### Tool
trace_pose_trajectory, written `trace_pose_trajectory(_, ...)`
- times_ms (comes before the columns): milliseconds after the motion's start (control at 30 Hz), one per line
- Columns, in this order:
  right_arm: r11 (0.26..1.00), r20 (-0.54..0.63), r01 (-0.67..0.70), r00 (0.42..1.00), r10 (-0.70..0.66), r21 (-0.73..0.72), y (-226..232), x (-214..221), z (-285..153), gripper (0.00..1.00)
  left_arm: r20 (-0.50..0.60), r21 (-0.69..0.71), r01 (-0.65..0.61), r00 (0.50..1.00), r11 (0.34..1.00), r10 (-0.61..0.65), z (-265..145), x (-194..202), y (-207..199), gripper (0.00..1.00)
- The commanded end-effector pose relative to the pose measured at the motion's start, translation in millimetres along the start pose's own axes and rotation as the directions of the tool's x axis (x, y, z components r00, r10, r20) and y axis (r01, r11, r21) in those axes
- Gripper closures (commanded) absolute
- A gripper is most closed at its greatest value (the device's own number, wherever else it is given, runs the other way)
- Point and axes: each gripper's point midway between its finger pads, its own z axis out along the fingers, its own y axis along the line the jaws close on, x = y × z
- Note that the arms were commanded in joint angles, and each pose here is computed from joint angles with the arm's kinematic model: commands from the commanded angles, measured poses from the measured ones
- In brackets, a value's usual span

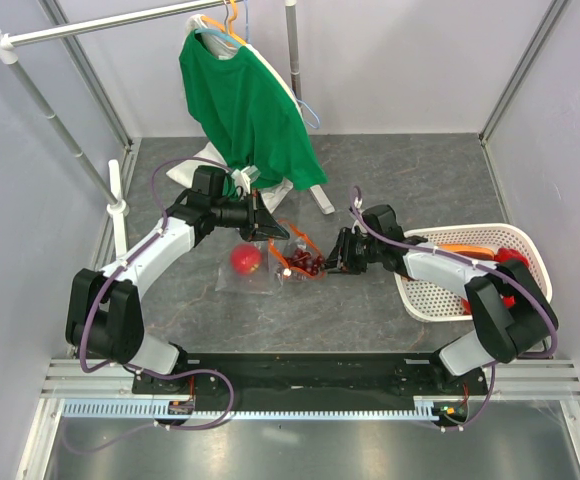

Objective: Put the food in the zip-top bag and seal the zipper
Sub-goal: Adjust the zipper food storage bag at the center of the board.

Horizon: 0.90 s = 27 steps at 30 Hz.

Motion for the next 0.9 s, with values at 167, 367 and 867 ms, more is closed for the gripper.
trace_pose_trajectory(167, 0.995, 0.043, -0.055, 0.997, 0.059, -0.078, 23.9, -11.9, 6.8, 0.86, 0.007, 0.056, -0.037, 0.999, 0.998, 0.036, -7.5, -0.4, -16.4, 0.98)
trace_pose_trajectory(367, 0.980, 0.033, 0.069, 0.997, -0.064, -0.189, 69.3, -31.6, -36.2, 1.00, 0.010, -0.008, -0.091, 0.996, 0.996, 0.091, -18.3, 7.0, -14.3, 0.98)
trace_pose_trajectory(867, 0.882, 0.211, 0.317, 0.943, -0.256, -0.349, 158.8, -49.6, -138.8, 1.00, 0.020, -0.269, -0.458, 0.877, 0.847, 0.481, -52.7, 15.8, -50.8, 0.98)
